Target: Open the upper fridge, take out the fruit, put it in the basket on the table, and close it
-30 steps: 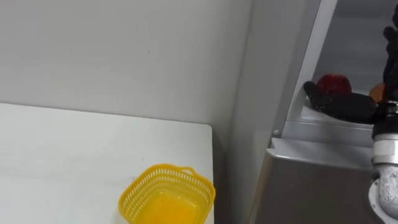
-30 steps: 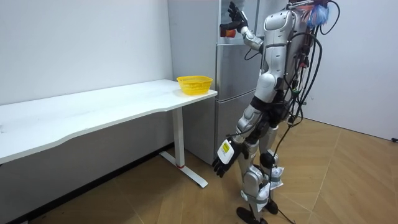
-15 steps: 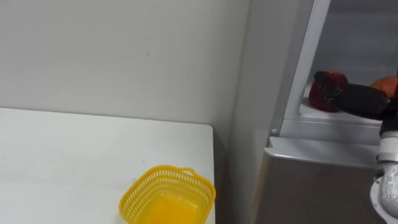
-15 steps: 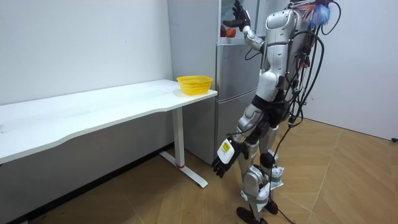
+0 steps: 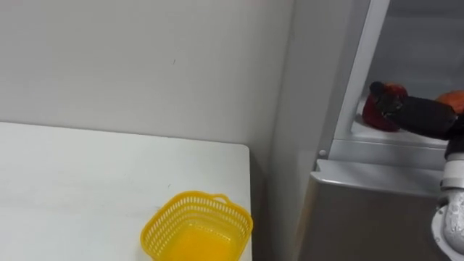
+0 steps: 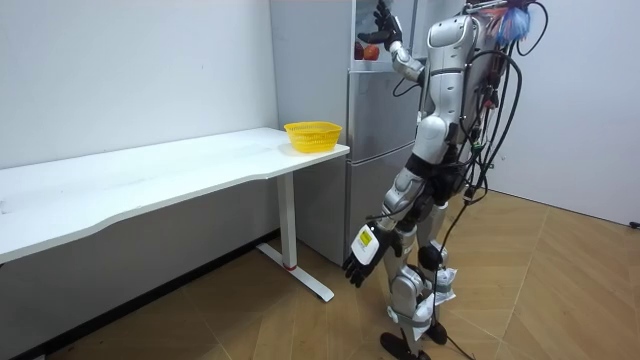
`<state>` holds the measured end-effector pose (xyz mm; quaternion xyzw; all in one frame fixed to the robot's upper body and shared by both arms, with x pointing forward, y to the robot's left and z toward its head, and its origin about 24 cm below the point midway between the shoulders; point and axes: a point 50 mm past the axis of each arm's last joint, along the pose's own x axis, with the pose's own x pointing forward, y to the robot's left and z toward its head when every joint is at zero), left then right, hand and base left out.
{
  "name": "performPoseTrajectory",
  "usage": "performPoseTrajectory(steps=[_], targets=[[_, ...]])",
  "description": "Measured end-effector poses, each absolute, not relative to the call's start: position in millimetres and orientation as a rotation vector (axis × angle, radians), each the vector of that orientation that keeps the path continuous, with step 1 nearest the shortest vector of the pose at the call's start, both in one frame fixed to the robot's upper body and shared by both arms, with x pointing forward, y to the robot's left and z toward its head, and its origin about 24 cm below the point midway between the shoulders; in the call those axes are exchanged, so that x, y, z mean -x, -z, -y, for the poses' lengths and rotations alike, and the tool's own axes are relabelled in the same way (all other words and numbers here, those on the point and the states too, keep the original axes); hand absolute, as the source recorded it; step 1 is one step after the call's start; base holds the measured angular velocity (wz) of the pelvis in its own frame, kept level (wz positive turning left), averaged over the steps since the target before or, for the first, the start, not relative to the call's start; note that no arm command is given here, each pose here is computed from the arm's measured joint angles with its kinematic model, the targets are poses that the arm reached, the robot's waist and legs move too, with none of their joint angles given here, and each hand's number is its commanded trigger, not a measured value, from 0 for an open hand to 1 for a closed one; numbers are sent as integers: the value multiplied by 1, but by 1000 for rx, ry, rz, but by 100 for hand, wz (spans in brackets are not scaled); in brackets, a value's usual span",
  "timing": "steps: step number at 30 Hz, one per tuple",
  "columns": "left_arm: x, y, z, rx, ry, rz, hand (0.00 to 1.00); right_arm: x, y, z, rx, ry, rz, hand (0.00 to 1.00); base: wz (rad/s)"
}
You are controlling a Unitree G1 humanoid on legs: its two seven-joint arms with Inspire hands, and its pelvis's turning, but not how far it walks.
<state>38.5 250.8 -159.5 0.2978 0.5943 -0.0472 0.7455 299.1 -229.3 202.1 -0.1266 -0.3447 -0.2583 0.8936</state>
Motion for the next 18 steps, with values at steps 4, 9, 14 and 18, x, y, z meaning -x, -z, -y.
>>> performPoseTrajectory(steps=[4,9,14,18], targets=[[-38,160,-250,-645,113,-1305,0,-302,-199,232,296,506,689,0,0],[-42,159,-253,-649,110,-1299,0,-304,-198,235,353,468,658,0,0],[-45,158,-253,-679,134,-1294,0,-312,-200,240,389,436,630,0,0],[-45,157,-256,-669,111,-1294,0,-318,-196,243,411,413,590,0,0]])
